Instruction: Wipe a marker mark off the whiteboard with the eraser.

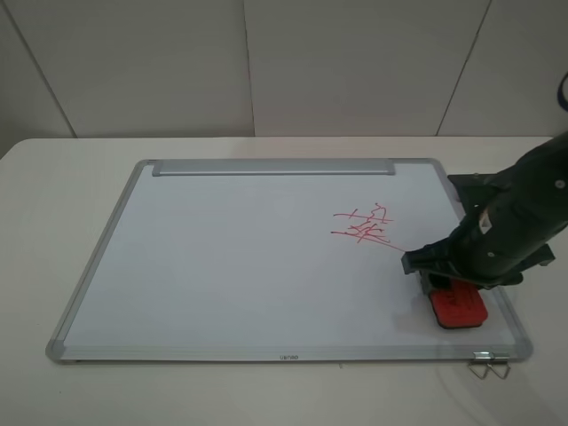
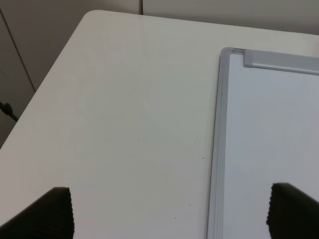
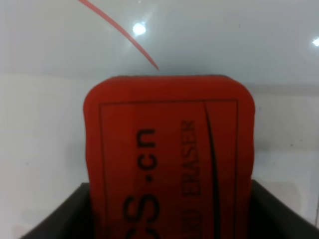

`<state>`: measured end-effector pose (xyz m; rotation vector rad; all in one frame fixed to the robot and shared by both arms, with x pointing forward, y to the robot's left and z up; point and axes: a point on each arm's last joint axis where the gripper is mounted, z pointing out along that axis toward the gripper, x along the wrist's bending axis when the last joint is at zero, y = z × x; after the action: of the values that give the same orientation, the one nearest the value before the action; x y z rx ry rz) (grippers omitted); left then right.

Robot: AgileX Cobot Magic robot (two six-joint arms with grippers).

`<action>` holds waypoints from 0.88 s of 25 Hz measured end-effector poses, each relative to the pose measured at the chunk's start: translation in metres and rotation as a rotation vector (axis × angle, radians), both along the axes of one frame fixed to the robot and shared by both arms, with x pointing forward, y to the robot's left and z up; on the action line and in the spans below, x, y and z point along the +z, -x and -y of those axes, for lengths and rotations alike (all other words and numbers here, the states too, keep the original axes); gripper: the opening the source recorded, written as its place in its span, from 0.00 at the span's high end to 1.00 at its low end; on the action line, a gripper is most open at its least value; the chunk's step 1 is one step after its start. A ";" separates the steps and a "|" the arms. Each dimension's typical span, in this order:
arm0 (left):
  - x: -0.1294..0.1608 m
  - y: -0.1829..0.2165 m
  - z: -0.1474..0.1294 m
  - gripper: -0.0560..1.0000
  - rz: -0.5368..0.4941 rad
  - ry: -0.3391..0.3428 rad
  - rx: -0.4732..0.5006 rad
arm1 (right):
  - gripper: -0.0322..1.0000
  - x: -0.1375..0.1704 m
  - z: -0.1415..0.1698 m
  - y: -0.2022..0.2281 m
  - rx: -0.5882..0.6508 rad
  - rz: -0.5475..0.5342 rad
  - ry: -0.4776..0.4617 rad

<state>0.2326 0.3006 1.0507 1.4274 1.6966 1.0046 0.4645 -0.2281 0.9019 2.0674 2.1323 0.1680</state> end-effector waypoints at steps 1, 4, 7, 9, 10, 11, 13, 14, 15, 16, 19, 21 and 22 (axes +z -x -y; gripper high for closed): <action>0.000 0.000 0.000 0.21 0.000 0.000 0.000 | 0.49 -0.001 0.000 0.000 0.000 -0.001 0.000; 0.000 0.000 0.000 0.21 0.000 0.000 0.000 | 0.40 -0.001 0.000 0.000 0.003 0.000 0.001; 0.000 0.000 0.000 0.21 0.000 0.000 0.000 | 0.25 -0.001 0.000 -0.001 0.016 0.008 0.007; 0.000 0.000 0.000 0.21 0.000 0.000 0.000 | 0.22 0.001 0.000 -0.001 0.018 0.017 0.005; 0.000 0.000 0.000 0.21 0.000 0.000 0.000 | 0.21 0.005 0.000 -0.001 0.018 0.028 0.000; 0.000 0.000 0.000 0.21 0.000 0.000 0.000 | 0.20 0.010 0.000 0.000 0.024 0.046 -0.006; 0.000 0.000 0.000 0.21 0.000 0.000 0.000 | 0.20 0.024 0.003 0.001 0.036 0.088 -0.023; 0.000 0.000 0.000 0.21 0.000 0.000 0.000 | 0.20 0.033 0.007 0.002 0.032 0.115 -0.035; 0.000 0.000 0.000 0.21 0.000 0.000 0.000 | 0.20 0.040 0.011 0.004 0.035 0.133 -0.037; 0.000 0.000 0.000 0.21 0.000 0.000 0.000 | 0.20 0.050 0.016 0.007 0.033 0.156 -0.045; 0.000 0.000 0.000 0.21 0.000 0.000 0.000 | 0.20 0.080 0.036 0.019 -0.006 0.228 -0.059; 0.000 0.000 0.000 0.21 0.000 0.000 0.000 | 0.20 0.101 0.048 0.032 -0.037 0.291 -0.059; 0.000 0.000 0.000 0.21 0.000 0.000 0.000 | 0.20 0.110 0.054 0.039 -0.058 0.320 -0.057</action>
<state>0.2326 0.3006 1.0507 1.4274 1.6966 1.0046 0.4258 -0.2824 1.0116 1.9723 1.8948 0.5201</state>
